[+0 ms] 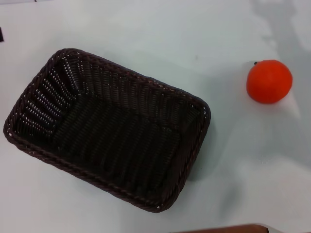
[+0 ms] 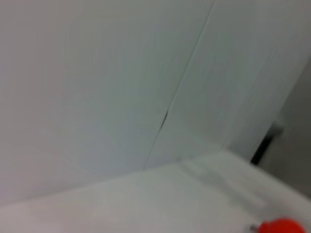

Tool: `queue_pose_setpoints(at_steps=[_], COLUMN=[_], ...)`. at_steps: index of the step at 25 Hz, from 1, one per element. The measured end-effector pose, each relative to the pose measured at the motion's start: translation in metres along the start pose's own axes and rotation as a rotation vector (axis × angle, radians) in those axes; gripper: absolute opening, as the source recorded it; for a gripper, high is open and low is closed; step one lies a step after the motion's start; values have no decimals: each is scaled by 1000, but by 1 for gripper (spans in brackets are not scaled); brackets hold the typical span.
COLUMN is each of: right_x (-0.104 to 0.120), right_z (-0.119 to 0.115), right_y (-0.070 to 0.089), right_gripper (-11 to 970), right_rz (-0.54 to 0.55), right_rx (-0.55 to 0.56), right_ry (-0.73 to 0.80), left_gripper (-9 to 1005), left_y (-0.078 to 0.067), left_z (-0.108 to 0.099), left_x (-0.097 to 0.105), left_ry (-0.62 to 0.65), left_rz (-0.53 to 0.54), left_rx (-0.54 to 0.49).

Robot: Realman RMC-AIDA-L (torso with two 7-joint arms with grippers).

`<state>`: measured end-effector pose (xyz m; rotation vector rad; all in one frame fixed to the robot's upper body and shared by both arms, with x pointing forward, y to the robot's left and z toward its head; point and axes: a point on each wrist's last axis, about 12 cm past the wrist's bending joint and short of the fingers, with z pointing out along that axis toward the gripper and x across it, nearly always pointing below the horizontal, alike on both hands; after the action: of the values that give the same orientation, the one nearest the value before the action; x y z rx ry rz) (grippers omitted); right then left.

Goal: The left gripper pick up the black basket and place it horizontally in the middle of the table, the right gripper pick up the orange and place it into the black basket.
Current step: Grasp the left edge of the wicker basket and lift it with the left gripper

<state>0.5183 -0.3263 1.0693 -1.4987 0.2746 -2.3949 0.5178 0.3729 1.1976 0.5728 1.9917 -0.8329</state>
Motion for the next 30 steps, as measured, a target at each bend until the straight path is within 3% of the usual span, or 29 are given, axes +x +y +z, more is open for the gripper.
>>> queue_pose_setpoints(at_steps=[7, 12, 15, 30], right_x=[-2, -2, -2, -4], right_z=[2, 3, 3, 6], right_y=[3, 6, 7, 9], right_gripper=[713, 714, 714, 714], right_rz=[0, 0, -1, 0], right_rx=[-30, -49, -56, -76], right_ry=[-14, -15, -19, -32], left_gripper=[605, 835, 860, 817], left_y=[-12, -14, -15, -17], left_z=[26, 46, 55, 93], left_x=[-21, -32, -34, -18], left_ry=[242, 372, 430, 581], left_rz=[-3, -44, -72, -91], left_rx=[-90, -142, -172, -220])
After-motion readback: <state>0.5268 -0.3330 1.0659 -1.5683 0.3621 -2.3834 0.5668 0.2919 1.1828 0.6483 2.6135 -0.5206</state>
